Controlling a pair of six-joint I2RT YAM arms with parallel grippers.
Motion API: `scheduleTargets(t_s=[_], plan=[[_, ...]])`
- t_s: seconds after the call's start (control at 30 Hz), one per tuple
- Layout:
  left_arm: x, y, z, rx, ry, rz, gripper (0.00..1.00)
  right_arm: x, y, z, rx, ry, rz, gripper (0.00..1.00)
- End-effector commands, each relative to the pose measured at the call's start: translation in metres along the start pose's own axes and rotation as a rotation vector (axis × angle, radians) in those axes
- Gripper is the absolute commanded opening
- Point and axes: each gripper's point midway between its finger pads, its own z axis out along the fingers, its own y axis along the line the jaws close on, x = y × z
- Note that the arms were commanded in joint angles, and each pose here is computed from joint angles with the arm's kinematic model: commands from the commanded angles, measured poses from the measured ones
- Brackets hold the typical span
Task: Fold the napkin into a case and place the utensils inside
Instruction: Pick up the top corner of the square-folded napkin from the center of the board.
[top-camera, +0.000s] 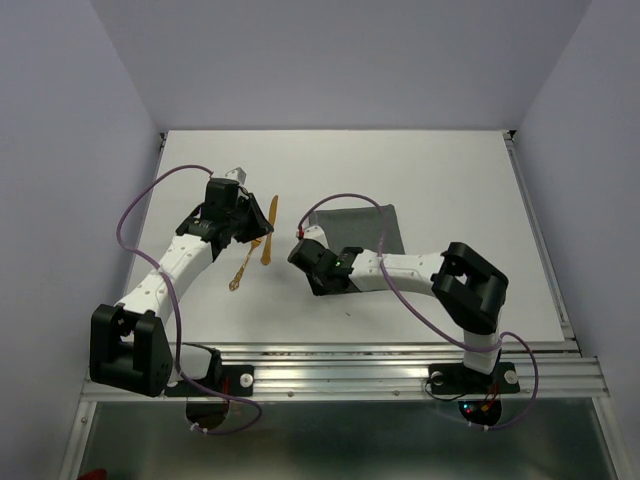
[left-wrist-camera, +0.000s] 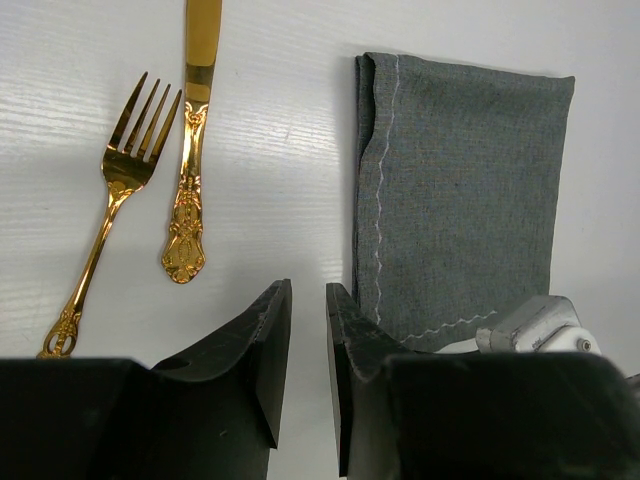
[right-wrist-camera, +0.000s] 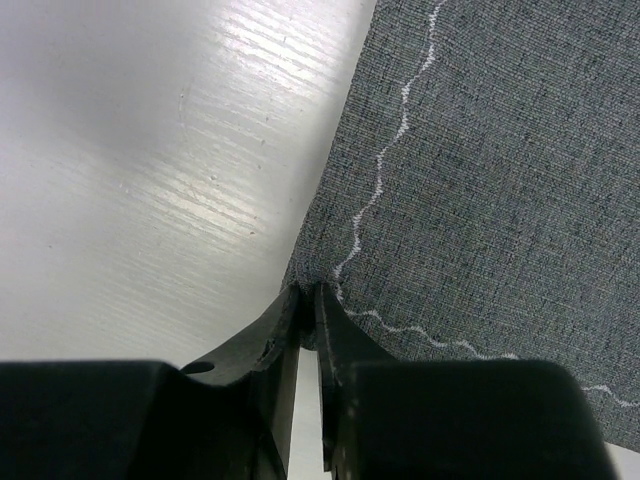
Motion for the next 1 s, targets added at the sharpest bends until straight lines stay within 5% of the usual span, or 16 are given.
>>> scheduleTargets(t_s=[0.0, 0.2, 0.5, 0.7, 0.8, 0.97], plan=[[-0.0104, -0.0056, -0.0033, 0.023, -0.039, 0.023, 0.32, -0.0224, 0.0018, -0.0181, 0.0, -0.082, 0.034, 0.17], [-0.0087, -0.0043, -0.0014, 0.019, -0.03, 0.027, 0.32, -0.0211, 0.0032, -0.0167, -0.005, -0.079, 0.043, 0.25], [-0.0088, -0.0039, -0.0005, 0.019, -0.033, 0.025, 0.32, -0.019, 0.0035, -0.0148, -0.007, -0.078, 0.052, 0.1], [-0.0086, -0.0049, 0.0011, 0.024, -0.026, 0.026, 0.32, -0.0175, 0.0026, -0.0144, -0.004, -0.079, 0.064, 0.24], [-0.0094, -0.0054, 0.0012, 0.025, -0.027, 0.028, 0.32, -0.0193, 0.0018, -0.0159, -0.003, -0.088, 0.072, 0.01], [-0.0094, -0.0099, 0.0022, 0.044, -0.018, 0.03, 0.32, -0.0229, -0.0008, -0.0199, 0.004, -0.108, 0.09, 0.01]])
